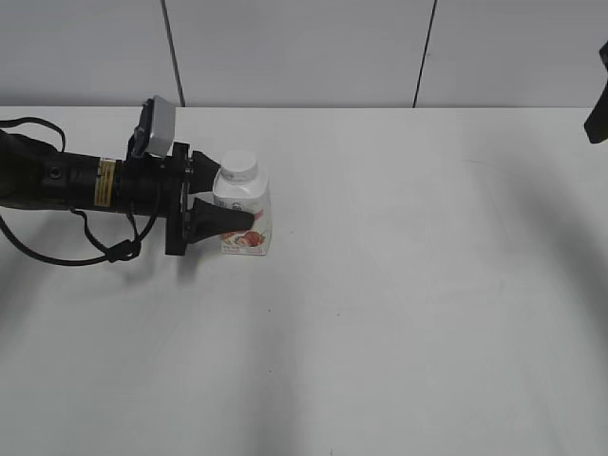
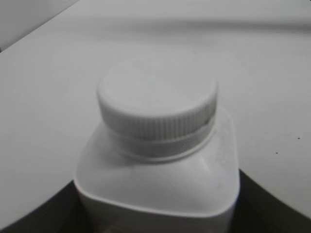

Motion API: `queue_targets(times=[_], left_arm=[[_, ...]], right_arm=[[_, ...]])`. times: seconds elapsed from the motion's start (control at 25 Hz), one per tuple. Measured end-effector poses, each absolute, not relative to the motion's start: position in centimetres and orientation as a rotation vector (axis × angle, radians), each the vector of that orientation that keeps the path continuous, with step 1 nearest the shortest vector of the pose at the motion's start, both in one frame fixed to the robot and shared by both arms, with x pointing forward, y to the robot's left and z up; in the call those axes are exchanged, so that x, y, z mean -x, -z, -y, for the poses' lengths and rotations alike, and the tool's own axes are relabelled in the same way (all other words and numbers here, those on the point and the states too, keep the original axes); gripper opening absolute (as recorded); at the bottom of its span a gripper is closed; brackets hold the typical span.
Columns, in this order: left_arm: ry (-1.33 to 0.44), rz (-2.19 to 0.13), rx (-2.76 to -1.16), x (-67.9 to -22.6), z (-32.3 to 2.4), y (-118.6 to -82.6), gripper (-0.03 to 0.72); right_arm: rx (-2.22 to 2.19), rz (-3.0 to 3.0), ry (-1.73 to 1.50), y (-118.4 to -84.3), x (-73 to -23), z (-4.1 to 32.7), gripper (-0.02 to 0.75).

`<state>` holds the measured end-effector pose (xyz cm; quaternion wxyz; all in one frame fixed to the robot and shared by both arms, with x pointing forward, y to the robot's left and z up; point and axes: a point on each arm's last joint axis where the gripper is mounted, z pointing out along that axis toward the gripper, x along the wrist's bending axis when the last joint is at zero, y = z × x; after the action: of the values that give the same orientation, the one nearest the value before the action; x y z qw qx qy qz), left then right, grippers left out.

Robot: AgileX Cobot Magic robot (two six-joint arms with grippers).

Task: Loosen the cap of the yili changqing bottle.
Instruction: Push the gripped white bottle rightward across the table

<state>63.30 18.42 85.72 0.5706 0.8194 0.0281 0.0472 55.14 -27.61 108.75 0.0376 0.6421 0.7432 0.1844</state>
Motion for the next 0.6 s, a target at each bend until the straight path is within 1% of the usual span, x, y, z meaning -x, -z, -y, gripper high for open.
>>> queue_targets(times=[0.2, 0.32, 0.44, 0.6], left_arm=[[-0.069, -0.096, -1.922, -63.1, -17.9, -85.7, 0.439], [-0.049, -0.076, -1.926, -62.8, -17.2, -85.7, 0.439], [-0.034, -0.058, -1.928, -62.6, -16.7, -85.7, 0.439], [-0.017, -0.037, -1.930, -62.3, -16.1, -85.7, 0.436]], right_arm=[[-1.929, -2.331, -0.411, -107.5, -59.2, 27.9, 0.407], [-1.867, -2.345, -0.374, -107.3, -60.9, 27.3, 0.406], [-1.807, -2.388, -0.383, -107.2, -61.8, 25.2, 0.406], [-1.691, -2.481, -0.417, -107.2, -61.9, 20.7, 0.406]])
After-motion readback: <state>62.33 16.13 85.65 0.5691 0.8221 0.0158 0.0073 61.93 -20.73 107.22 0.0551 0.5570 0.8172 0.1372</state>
